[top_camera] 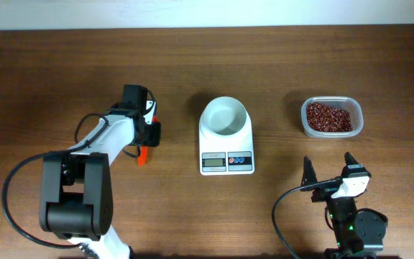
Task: Scoop item into bowl and weigh 50g on scale
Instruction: 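Close the left gripper on the red scoop handle and lift it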
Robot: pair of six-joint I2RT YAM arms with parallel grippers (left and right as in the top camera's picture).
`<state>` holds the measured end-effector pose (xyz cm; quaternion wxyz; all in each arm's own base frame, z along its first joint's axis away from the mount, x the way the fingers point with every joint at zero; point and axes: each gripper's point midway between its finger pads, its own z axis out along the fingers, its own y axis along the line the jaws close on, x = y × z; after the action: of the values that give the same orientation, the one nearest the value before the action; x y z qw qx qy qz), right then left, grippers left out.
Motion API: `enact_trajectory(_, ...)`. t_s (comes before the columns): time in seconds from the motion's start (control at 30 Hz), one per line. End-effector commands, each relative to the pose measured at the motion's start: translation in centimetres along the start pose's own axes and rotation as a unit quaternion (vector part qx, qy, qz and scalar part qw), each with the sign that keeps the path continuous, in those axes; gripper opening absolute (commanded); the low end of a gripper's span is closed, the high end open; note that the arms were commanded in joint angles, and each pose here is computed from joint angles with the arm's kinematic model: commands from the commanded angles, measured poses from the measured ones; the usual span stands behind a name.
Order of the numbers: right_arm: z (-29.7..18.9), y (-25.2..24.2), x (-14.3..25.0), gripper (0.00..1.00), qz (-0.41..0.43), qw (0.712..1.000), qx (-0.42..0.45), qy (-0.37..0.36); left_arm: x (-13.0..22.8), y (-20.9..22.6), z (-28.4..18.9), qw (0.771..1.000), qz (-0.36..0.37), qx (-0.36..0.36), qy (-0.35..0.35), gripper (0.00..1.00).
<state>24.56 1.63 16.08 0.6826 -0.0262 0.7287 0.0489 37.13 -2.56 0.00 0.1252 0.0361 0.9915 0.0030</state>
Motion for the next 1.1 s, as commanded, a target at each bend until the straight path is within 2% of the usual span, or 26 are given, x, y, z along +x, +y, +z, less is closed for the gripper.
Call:
enact_trajectory(0.0, 0.0, 0.1, 0.3, 0.99, 0.002, 1.0, -0.002, 0.002, 0.5, 0.1, 0.5, 1.0, -0.003, -0.003, 0.008, 0.38)
enact_trajectory(0.37, 0.0, 0.1, 0.3, 0.99, 0.002, 1.0, -0.002, 0.002, 0.4, 0.1, 0.5, 1.0, -0.003, -0.003, 0.006, 0.29)
enact_trajectory(0.53, 0.0, 0.1, 0.3, 0.99, 0.002, 1.0, -0.002, 0.002, 0.4, 0.1, 0.5, 1.0, -0.005, -0.003, 0.006, 0.2)
enact_trajectory(0.7, 0.0, 0.1, 0.3, 0.99, 0.002, 1.0, -0.002, 0.002, 0.4, 0.1, 0.5, 1.0, -0.005, -0.003, 0.006, 0.21)
enact_trajectory(0.8, 0.0, 0.1, 0.3, 0.99, 0.002, 1.0, -0.002, 0.002, 0.2, 0.1, 0.4, 1.0, -0.01, -0.003, 0.004, 0.16)
enact_trajectory(0.93, 0.0, 0.1, 0.3, 0.99, 0.002, 1.0, -0.002, 0.002, -2.1, -0.8, -1.8, 0.998, -0.054, 0.026, -0.035, 0.15)
enact_trajectory(1.07, 0.0, 0.1, 0.3, 0.99, 0.002, 1.0, -0.002, 0.002, -4.9, -1.0, -7.7, 0.976, -0.188, 0.062, -0.094, 0.15)
